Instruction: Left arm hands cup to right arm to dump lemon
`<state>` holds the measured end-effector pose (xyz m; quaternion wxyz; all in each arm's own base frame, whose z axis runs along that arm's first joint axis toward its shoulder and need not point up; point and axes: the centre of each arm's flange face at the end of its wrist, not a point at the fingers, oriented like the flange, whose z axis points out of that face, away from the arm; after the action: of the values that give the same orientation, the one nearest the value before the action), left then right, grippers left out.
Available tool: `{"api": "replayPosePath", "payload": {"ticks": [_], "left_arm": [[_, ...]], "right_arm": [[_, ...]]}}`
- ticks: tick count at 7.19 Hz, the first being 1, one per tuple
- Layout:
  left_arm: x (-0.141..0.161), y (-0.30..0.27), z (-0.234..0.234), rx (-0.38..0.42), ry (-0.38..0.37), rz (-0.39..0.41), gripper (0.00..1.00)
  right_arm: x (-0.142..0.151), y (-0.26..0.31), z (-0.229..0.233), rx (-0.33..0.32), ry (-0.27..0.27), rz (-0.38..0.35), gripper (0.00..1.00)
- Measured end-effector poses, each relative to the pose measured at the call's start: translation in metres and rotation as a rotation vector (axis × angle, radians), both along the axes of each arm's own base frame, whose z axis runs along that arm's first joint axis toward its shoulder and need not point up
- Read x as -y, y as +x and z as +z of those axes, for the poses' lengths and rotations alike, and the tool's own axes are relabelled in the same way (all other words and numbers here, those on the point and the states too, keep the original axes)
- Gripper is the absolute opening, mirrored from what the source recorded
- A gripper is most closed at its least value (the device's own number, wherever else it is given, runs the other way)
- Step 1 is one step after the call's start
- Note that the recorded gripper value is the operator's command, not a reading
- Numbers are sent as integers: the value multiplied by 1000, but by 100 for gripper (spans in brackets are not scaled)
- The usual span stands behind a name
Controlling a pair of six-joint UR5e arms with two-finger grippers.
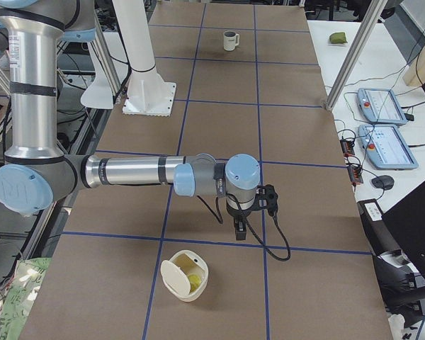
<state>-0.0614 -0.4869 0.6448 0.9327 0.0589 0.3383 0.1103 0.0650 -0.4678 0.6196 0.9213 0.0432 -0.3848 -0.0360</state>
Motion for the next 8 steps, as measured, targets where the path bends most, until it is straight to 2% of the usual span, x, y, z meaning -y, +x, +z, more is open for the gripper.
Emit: {"api": "replayPosePath", "payload": {"ticks": [5, 8], "left_arm": [[0, 0, 4, 4, -8, 0, 100], [0, 0, 5, 6, -9, -1, 100]], "right_arm": [[0, 1, 1, -2, -7, 8, 100], [-3, 1, 3, 2, -132, 130, 100]]}}
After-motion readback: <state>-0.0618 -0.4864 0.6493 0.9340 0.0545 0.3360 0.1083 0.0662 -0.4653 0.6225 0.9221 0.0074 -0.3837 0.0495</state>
